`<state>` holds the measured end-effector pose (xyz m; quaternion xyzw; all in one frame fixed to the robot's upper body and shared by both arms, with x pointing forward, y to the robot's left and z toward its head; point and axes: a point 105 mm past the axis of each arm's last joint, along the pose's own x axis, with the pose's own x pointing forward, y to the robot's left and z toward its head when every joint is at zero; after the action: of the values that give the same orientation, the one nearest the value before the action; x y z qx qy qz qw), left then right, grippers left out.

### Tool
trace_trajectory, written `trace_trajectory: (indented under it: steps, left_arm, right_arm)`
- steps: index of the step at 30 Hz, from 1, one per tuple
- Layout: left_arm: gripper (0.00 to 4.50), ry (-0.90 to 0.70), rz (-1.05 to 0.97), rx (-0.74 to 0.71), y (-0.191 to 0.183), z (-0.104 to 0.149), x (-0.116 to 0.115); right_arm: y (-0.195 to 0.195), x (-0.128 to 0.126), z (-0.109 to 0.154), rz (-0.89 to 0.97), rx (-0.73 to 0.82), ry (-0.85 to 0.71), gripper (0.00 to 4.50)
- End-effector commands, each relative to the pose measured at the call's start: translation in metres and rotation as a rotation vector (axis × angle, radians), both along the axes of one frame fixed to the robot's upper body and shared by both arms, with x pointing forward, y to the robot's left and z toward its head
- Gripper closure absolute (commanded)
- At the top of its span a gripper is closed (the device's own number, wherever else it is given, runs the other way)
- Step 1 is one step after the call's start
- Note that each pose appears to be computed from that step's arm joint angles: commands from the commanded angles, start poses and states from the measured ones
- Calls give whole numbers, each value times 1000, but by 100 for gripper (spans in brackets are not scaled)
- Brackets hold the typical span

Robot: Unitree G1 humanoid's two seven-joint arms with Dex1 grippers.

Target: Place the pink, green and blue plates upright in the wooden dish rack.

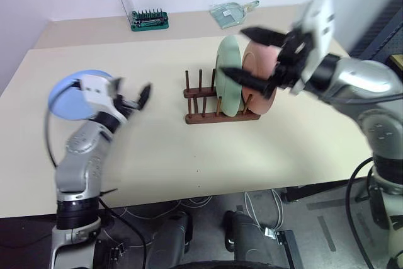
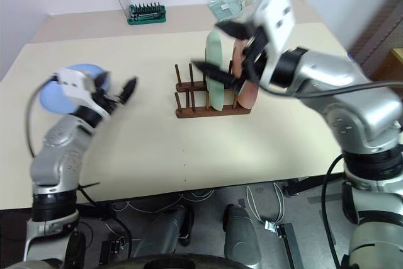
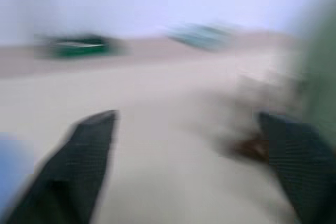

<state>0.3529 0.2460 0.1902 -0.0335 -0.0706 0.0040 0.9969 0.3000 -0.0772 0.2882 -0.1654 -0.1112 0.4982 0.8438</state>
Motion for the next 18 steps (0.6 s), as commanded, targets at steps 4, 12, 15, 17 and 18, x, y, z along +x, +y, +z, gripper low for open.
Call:
trace_trajectory:
  steps: [4, 12, 15, 17, 18]
  left_arm:
    - [3, 143, 426, -20, 72, -4, -11]
    - [3, 424, 554, -303, 112, -42, 2]
    - [3, 460, 561, -389, 116, -52, 8]
    - [26, 458, 550, -444, 116, -54, 13]
    - [54, 449, 548, -478, 116, -54, 15]
  right_arm:
    - [10, -1, 14, 60, -6, -116, 0]
    - [21, -5, 10, 124, 7, -120, 0]
    - [19, -5, 7, 110, 8, -120, 0]
    - [18, -6, 5, 98, 9, -118, 0]
    - [18, -5, 4, 89, 9, -117, 0]
